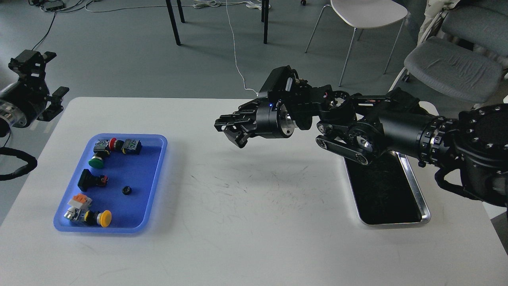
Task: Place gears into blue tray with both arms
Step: 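Carry the black part with the right gripper to the table centre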
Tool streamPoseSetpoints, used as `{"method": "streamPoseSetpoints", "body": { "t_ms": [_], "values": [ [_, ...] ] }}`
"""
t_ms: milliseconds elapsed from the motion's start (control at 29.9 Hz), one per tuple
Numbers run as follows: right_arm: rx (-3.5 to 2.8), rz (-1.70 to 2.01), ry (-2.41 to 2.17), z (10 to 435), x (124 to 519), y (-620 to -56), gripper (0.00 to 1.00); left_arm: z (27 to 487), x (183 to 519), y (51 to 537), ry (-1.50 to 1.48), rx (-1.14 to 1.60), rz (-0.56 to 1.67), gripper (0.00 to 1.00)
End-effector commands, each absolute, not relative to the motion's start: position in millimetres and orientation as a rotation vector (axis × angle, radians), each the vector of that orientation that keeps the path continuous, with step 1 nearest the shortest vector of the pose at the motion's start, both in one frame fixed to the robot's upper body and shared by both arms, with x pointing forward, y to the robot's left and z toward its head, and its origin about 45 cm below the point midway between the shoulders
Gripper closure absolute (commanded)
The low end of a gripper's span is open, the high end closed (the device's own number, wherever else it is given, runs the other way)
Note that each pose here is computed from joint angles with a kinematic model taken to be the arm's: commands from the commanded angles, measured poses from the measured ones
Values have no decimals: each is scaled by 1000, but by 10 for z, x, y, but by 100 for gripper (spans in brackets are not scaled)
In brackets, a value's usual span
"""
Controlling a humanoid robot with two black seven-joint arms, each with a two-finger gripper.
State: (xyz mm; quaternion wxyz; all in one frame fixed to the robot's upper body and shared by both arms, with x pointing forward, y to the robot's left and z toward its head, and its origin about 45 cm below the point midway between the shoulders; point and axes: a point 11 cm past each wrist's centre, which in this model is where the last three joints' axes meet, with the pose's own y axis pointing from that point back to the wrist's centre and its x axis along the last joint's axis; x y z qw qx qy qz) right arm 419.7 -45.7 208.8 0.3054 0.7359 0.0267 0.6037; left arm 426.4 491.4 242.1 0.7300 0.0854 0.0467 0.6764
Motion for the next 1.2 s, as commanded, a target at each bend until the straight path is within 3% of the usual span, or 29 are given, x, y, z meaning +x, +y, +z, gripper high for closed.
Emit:
{"method": "streamPoseSetpoints", "body": {
  "t_ms": [0, 435, 1170],
  "values": [
    [1963, 1565, 48, 1905, 4158, -548, 99, 2472, 4247, 4958, 94, 191, 1492, 1],
    [1920, 1522, 108, 1487, 4029, -783, 99, 2572, 4235, 4997, 75, 190, 1491, 1],
    [1895, 1565, 340, 1148, 3629, -766, 99, 2744, 4165, 5143, 42, 197, 1501, 1]
  ]
}}
